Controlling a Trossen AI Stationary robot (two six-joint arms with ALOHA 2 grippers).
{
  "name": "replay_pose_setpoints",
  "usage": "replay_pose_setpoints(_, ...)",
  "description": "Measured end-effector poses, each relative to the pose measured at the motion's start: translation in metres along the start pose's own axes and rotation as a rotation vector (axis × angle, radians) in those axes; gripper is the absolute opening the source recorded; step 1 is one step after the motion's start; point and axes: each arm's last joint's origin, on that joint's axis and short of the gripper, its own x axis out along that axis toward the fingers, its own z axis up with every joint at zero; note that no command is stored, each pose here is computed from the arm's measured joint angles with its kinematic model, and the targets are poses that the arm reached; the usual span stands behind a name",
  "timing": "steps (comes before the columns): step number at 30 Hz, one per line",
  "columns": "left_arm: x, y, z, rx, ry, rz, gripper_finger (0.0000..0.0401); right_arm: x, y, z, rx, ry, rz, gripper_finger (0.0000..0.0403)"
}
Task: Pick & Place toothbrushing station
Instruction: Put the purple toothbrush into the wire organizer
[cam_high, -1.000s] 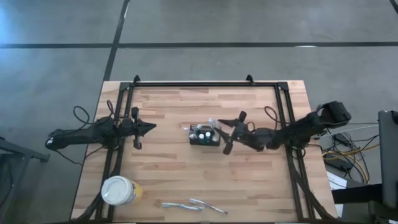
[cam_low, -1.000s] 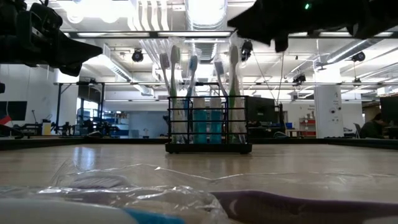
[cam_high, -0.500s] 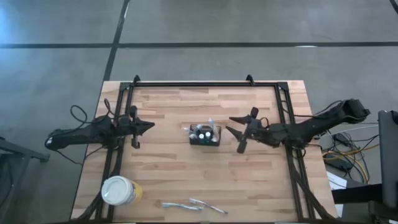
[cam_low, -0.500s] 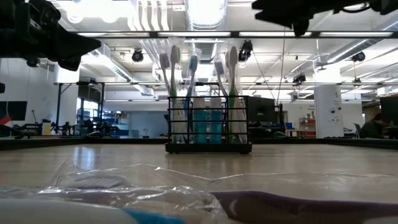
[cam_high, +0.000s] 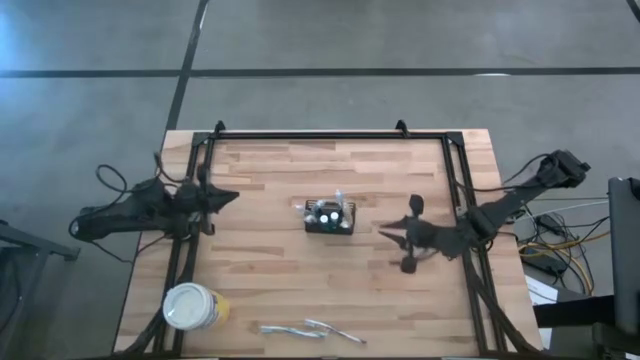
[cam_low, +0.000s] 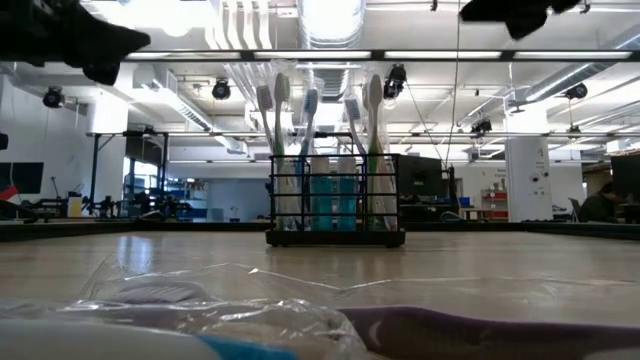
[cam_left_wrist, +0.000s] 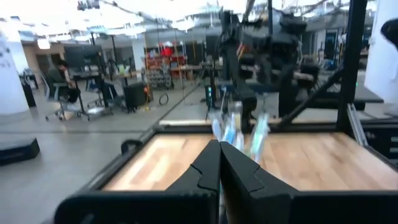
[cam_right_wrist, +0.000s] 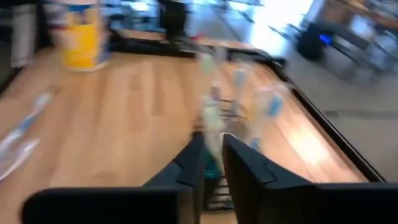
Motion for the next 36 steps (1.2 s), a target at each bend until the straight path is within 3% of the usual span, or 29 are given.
replay_pose_setpoints(4,-0.002,0.001,0.006,0.013,-0.018,0.011,0.0007,-0.020,0.000,0.010,-0.035,-0.079,0.119,0.0014)
replay_pose_setpoints(14,0.000,0.003,0.005,0.008,0.008,0.077,0.0002,-0.066,-0.047,0.010,0.016,-0.268,0.135,0.0008)
replay_pose_setpoints(23,0.008,0.002,0.002,0.017,0.052,0.076,0.0005,-0.069,-0.077,-0.037,0.133,-0.285,0.060,0.0008)
replay_pose_setpoints(36,0.011,0.001,0.000,0.004,0.077,0.075,0.0010,-0.058,-0.074,-0.088,0.170,-0.415,0.116,0.0008)
